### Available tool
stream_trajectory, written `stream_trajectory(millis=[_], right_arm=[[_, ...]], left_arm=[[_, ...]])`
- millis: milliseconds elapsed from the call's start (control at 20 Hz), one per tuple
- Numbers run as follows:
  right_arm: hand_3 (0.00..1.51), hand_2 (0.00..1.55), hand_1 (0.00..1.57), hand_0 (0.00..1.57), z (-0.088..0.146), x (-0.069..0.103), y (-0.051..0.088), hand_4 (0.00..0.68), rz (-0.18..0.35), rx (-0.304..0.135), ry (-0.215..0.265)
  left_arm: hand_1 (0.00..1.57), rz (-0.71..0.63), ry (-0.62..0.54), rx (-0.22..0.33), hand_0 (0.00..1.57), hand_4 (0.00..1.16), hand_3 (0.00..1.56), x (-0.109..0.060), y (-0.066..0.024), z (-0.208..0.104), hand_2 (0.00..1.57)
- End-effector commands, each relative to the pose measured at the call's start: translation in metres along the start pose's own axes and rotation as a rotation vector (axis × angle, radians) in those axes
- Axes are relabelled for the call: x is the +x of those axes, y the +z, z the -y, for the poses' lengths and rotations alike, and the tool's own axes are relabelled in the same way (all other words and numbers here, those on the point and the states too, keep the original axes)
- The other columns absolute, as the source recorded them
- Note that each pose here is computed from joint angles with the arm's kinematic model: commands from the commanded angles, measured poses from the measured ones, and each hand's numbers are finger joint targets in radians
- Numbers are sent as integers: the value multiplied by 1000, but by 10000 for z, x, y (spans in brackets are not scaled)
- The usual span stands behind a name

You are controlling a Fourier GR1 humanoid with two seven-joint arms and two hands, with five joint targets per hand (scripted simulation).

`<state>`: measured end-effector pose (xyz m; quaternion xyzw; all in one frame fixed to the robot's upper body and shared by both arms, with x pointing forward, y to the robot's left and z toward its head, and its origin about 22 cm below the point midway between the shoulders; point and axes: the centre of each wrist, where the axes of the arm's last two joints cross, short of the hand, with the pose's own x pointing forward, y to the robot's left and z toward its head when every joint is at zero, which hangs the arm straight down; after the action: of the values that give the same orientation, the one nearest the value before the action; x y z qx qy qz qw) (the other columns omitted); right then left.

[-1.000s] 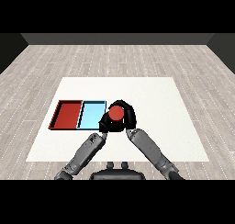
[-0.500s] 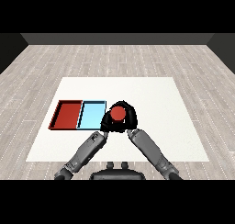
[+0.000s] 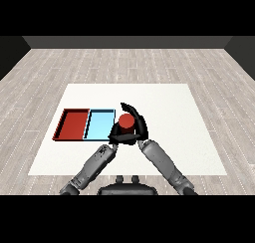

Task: Pick the red can and put it in the red box

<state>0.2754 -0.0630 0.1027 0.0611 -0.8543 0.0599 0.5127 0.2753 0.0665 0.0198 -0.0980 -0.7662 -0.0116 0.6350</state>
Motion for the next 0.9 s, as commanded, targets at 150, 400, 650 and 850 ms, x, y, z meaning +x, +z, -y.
stream_trajectory(millis=[150,400,650,850], right_arm=[[0,0,0,0,30,84,43,0,-16,-67,-14],[0,0,0,0,168,68,-32,0,-18,-98,36],[0,0,0,0,330,262,4,0,25,-115,-14],[0,0,0,0,596,175,-7,0,49,-148,-27]], left_arm=[[1571,15,-14,0,1571,1133,1502,-114,-4,-6,1571],[1571,31,4,1,1571,1139,1496,55,-11,48,1571],[1571,46,-23,5,1571,1136,1483,53,47,-40,1571],[1571,39,-31,29,1571,1136,1477,-59,-18,-66,1571]])
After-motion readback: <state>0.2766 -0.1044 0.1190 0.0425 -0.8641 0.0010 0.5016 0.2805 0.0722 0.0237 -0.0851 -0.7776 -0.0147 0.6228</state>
